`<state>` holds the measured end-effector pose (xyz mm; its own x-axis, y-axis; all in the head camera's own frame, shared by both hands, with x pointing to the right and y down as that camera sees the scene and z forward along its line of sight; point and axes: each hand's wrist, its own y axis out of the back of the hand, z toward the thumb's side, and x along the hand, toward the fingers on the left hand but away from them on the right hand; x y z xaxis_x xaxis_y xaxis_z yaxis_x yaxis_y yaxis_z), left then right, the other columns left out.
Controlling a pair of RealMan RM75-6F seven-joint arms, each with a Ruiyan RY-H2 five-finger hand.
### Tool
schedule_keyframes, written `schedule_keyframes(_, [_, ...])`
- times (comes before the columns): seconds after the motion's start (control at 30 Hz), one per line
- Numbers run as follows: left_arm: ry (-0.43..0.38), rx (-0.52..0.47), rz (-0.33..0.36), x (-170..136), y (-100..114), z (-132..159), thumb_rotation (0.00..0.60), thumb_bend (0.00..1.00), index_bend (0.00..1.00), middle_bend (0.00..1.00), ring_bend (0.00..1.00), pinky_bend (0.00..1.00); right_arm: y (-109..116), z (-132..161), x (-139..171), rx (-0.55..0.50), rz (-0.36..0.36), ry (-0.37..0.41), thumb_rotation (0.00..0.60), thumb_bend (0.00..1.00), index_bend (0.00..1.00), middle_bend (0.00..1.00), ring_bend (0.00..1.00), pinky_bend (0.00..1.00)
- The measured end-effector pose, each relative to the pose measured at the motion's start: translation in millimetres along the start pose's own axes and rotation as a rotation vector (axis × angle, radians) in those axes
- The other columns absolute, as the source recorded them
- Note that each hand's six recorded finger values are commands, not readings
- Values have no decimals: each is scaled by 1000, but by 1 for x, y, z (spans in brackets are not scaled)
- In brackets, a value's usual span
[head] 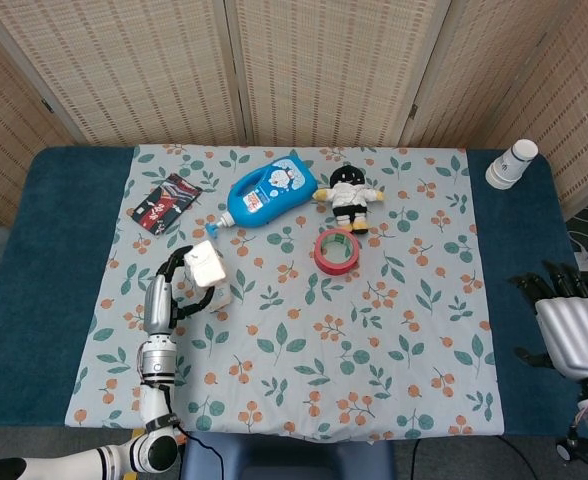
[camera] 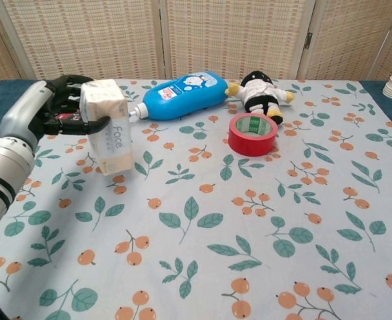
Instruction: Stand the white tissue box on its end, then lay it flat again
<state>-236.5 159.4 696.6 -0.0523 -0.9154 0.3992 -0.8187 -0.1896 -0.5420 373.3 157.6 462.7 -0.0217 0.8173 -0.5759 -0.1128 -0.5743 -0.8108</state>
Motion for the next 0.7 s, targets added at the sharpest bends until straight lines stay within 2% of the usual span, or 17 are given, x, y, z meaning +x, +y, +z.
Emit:
schedule_keyframes(0.43, [-83, -7, -143, -17, -20, -3, 600, 337, 395, 455, 216, 188, -2, 0, -1, 8, 4, 1, 600, 54, 206, 180, 0, 20])
schedule_keyframes(0.7, [-66, -20, -161, -14, -18, -14, 600, 341, 390, 451, 214, 204, -3, 1, -1, 9, 7, 2, 600, 54, 206, 180, 0, 20])
